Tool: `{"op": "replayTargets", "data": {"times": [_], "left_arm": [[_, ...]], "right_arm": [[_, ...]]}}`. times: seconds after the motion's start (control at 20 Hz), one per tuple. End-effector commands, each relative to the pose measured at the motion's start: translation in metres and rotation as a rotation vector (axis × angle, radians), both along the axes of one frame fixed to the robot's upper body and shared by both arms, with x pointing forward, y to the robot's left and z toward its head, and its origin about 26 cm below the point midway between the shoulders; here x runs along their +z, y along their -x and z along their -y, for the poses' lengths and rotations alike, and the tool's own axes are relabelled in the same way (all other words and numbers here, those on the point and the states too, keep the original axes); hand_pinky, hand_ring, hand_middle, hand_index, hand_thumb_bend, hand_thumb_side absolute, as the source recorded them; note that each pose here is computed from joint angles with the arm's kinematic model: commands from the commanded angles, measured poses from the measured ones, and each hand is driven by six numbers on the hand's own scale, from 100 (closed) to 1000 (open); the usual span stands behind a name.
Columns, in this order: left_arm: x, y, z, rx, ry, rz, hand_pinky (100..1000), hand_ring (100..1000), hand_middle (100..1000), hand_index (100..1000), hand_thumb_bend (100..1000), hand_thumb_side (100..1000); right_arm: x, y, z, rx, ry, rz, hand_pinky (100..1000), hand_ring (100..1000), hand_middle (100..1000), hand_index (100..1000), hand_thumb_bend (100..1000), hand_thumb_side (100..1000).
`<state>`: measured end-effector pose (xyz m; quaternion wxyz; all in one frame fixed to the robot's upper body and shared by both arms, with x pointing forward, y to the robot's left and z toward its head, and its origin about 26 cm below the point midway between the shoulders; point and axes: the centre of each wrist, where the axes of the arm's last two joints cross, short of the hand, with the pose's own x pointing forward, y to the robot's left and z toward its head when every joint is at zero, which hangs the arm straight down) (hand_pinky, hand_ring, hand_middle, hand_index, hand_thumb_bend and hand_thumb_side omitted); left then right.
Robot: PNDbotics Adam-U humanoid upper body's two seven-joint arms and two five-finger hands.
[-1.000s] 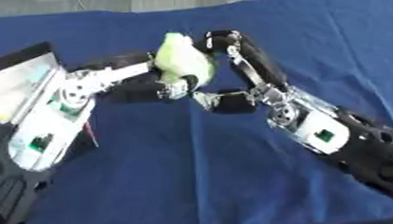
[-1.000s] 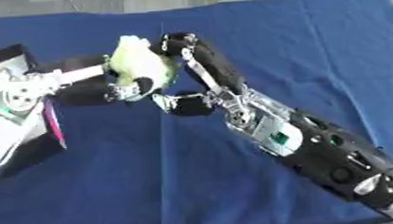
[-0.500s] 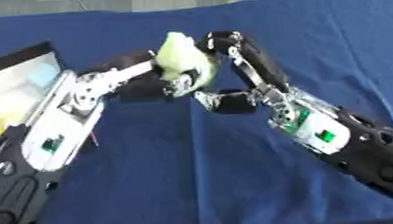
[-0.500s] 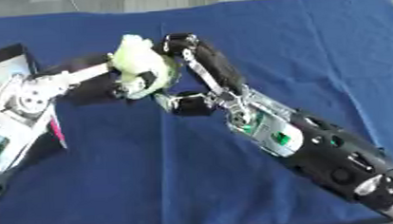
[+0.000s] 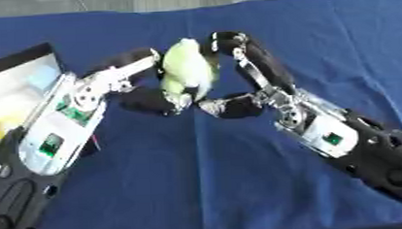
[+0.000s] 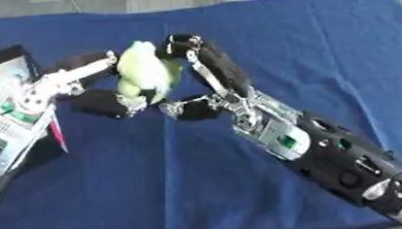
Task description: Pick up the objects with one hand, pass them to the other hand, and then place them into the box on the other side of the table.
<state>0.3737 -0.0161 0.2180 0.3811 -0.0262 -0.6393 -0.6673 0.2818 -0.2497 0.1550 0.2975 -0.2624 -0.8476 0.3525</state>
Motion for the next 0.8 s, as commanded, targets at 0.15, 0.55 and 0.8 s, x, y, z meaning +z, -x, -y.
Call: {"op": "replayTargets", "data": {"times": [0.15,0.55,0.8], "left_arm": [[0.017,-0.008,-0.012,0.036,0.033,0.096,1000,577,310,357,100,251],[0.027,-0.030,-0.060,0.151,0.063,0.148,1000,574,301,344,100,251],[0.039,-0.037,-0.093,0.227,0.095,0.157,1000,573,295,336,100,253]], "right_arm": [[0.007,0.004,0.000,0.015,0.040,0.035,730,728,788,839,476,112],[0.005,0.005,0.005,-0.005,0.059,0.035,747,759,839,873,412,190],[0.005,0.005,0.008,-0.016,0.052,0.041,750,764,848,880,409,195]]}}
